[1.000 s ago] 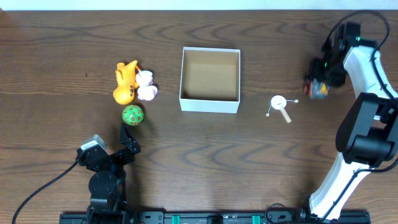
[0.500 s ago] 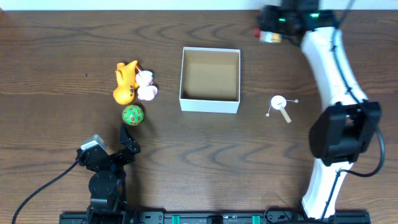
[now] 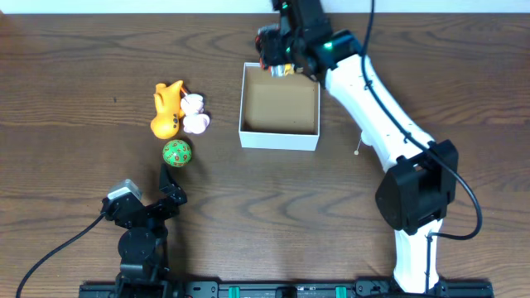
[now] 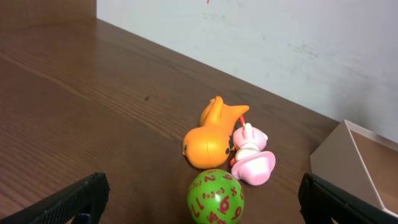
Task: Pack container
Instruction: 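Lift the truck and carry it left over the white box, then lower the truck into the box and open the right gripper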
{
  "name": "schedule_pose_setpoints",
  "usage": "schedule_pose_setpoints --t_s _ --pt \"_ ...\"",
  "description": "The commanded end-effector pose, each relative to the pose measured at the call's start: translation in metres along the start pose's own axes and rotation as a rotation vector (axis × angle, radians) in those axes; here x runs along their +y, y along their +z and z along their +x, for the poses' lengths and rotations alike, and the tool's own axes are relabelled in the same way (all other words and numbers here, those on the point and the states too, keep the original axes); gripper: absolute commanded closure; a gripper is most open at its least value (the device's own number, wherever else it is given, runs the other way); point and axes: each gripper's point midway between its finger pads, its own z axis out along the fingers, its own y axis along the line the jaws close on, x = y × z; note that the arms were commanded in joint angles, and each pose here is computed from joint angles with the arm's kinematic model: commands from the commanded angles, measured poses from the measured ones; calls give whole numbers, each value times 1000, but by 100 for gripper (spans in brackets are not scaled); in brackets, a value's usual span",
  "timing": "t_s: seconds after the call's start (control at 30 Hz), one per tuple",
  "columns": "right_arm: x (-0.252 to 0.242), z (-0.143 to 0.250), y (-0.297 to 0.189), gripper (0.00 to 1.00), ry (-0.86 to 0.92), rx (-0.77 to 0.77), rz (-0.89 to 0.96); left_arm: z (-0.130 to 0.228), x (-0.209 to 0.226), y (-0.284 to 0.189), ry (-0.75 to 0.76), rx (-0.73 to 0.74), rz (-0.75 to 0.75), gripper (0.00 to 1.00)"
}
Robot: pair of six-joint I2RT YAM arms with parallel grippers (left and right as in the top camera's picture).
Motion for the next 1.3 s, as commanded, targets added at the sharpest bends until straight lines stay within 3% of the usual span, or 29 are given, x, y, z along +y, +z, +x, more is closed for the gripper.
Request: schedule_pose_setpoints --t_s 0.0,0.43,0.73,1.27 --pt "1 3 -7 73 2 -5 94 14 6 3 31 31 -19 2" --pt "-38 64 1 73 146 112 355 14 6 3 31 31 -19 2" --pt "-57 107 15 73 224 188 415 14 6 3 31 31 -19 2" --pt "-81 108 28 73 206 148 483 14 6 3 31 31 -19 2"
